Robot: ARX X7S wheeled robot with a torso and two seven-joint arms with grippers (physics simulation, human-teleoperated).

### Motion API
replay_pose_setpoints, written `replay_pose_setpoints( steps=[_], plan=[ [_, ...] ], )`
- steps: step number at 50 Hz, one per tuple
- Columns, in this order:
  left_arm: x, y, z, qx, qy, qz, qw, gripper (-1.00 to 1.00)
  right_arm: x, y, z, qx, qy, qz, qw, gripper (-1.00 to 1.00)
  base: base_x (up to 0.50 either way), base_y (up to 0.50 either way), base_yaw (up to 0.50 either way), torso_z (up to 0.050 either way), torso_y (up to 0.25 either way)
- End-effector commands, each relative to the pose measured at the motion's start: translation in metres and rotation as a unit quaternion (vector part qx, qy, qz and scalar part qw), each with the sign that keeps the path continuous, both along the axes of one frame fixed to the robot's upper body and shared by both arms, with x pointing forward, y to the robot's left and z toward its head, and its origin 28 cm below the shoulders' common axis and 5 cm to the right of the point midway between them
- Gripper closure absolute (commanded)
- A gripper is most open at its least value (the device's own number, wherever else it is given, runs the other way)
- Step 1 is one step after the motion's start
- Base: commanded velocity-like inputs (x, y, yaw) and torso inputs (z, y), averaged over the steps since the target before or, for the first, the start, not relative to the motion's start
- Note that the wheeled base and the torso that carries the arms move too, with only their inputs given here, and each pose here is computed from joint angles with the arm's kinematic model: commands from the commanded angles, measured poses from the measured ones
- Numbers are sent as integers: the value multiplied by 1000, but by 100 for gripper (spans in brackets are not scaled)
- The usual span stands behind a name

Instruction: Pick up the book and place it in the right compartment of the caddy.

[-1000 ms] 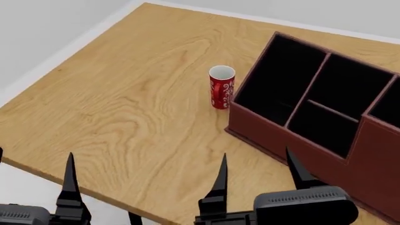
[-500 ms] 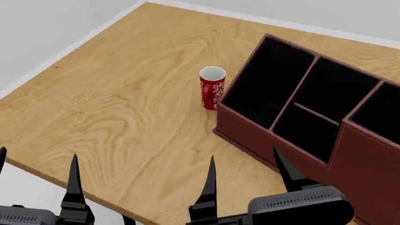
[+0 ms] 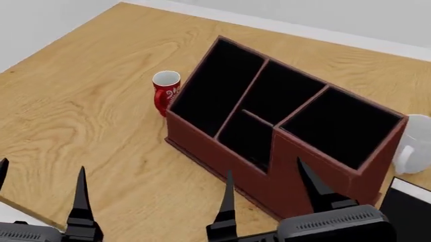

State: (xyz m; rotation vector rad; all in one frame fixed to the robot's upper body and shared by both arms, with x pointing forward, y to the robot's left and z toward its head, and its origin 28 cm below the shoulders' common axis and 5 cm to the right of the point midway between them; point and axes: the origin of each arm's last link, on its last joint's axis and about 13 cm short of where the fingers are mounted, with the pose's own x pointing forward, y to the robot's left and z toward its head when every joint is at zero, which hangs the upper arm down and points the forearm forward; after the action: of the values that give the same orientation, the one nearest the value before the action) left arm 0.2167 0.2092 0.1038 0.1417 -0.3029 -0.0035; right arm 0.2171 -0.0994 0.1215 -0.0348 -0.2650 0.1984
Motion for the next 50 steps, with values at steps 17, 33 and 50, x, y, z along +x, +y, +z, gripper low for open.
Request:
replay_pose_setpoints(
  steps=[17, 33, 50],
  plan=[
    [-1, 0, 1, 0, -3, -3, 1000, -100, -10, -5, 6, -2, -15, -18, 1000, -100, 197, -459, 0, 0, 0],
    [0, -1, 0, 0, -1, -4, 1000, -100, -9, -6, 5, -41, -6, -67, 997, -100, 35, -83, 180, 0, 0],
    [0, -1, -1, 1, 0, -4, 1000, -100, -7, -4, 5, -45, -4, -76, 996, -100, 0, 0, 500, 0, 0]
  ],
)
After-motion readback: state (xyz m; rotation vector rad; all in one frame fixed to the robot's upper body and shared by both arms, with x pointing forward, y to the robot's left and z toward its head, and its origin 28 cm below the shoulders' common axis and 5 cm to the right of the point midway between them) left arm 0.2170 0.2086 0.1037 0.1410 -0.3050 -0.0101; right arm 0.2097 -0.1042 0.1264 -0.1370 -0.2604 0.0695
